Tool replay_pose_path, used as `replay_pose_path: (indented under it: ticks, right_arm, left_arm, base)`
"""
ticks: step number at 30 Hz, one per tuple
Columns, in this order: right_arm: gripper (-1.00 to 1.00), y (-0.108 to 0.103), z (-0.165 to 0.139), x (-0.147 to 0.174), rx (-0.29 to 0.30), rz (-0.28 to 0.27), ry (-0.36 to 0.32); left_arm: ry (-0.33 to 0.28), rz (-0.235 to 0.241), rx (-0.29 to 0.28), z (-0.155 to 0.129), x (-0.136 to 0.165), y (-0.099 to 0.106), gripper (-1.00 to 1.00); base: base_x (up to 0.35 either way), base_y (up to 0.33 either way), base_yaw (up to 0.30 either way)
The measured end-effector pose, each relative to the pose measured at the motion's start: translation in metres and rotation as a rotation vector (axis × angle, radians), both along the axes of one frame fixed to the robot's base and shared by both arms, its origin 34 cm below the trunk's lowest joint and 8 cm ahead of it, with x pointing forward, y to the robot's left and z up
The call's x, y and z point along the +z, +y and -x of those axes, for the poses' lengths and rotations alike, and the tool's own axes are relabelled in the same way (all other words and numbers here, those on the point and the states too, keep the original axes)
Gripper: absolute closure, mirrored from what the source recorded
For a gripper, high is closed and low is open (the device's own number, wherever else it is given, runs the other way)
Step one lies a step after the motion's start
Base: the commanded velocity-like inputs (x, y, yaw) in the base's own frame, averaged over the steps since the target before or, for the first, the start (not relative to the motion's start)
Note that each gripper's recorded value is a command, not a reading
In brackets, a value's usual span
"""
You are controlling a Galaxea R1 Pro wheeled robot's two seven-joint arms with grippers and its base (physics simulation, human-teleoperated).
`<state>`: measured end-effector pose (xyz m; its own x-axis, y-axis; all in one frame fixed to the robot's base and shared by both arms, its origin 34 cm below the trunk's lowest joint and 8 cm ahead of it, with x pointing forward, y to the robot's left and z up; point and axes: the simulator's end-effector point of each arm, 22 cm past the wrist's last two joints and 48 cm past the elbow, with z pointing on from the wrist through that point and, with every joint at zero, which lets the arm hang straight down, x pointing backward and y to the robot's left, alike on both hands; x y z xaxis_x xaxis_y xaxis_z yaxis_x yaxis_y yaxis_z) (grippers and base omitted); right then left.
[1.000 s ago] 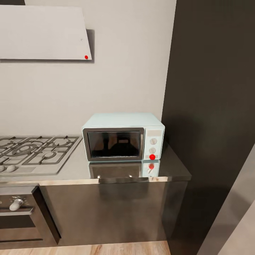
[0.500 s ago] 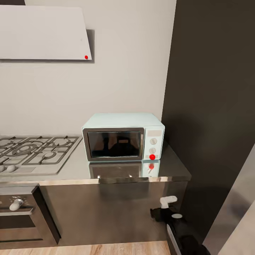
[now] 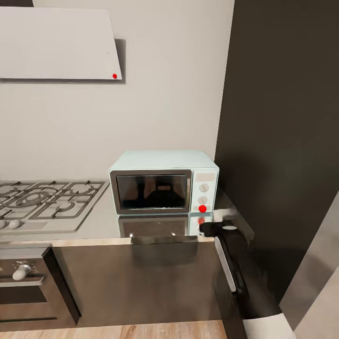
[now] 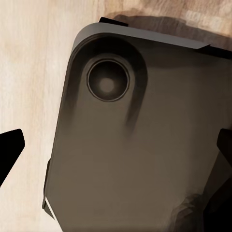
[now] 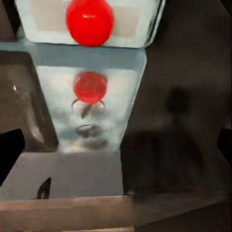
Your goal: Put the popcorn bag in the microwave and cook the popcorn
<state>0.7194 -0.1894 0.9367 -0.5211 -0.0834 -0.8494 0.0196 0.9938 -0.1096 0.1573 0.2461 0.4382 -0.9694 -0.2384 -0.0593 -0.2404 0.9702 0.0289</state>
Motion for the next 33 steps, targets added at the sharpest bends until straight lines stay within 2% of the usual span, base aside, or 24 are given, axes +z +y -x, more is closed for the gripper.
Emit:
replay_pose_path:
  ticks: [7, 11, 16, 22, 33]
  right_arm:
    - [-1.0, -0.001, -0.038, 0.092, -0.014, 0.009, -0.118]
    - [-1.0, 0.006, -0.044, 0.109, -0.011, -0.001, -0.145]
    - [-1.0, 0.004, -0.051, 0.143, -0.029, -0.016, -0.272]
    - [-1.0, 0.006, -0.054, 0.149, -0.024, -0.028, -0.309]
    - [-1.0, 0.008, -0.056, 0.141, -0.021, -0.024, -0.289]
  left_arm:
    - [0.0, 0.0, 0.0, 0.0, 0.0, 0.0, -1.0]
    - [0.0, 0.0, 0.0, 0.0, 0.0, 0.0, -1.0]
    - [0.0, 0.0, 0.0, 0.0, 0.0, 0.0, -1.0]
    - [0.0, 0.002, -0.003, 0.0, 0.0, -0.001, -1.0]
    - [-0.003, 0.007, -0.001, -0.001, 0.0, -0.001, -1.0]
  base:
    - [0.0, 0.0, 0.0]
    - [0.0, 0.0, 0.0]
    - [0.0, 0.0, 0.0]
    - [0.0, 0.0, 0.0]
    - [-0.033, 0.059, 0.0]
